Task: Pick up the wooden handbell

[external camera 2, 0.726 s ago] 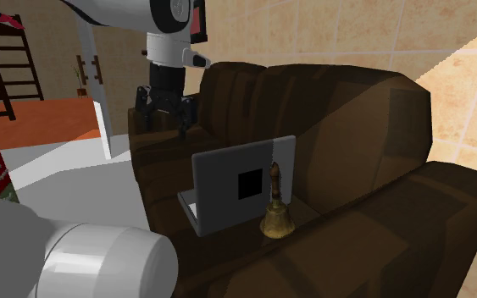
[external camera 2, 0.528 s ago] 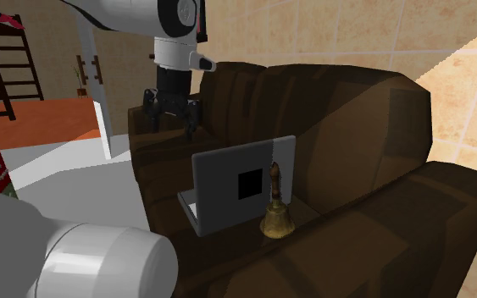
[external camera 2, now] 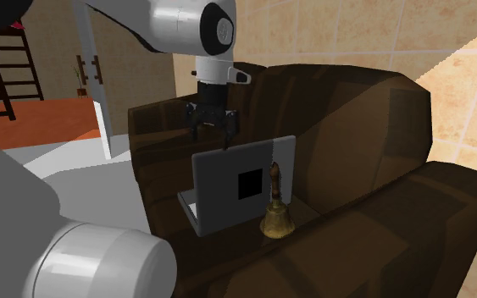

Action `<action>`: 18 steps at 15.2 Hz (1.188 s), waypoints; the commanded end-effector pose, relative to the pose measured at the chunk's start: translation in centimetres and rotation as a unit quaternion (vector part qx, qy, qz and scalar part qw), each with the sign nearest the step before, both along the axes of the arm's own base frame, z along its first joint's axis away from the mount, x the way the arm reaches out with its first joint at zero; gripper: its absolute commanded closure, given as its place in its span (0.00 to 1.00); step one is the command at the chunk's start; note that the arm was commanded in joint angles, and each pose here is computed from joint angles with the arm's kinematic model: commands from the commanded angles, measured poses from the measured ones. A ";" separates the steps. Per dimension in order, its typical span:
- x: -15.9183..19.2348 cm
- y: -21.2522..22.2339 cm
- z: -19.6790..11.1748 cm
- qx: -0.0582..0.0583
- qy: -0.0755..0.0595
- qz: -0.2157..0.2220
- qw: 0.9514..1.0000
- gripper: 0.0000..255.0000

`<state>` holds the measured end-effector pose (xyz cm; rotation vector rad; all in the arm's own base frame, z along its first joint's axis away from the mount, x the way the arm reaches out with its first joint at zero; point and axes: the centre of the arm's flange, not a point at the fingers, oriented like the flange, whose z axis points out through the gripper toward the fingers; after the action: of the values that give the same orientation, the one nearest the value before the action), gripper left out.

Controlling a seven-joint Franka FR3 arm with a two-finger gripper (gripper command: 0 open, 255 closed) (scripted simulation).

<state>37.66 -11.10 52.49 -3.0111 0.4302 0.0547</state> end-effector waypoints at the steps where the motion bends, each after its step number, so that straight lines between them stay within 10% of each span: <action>1: 0.9 -2.3 -1.0 -0.007 0.004 -0.004 1.000 0.00; 18: 7.5 -16.3 -7.8 -0.052 0.026 -0.032 0.998 0.00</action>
<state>45.15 -27.23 45.15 -3.0987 0.5522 0.1108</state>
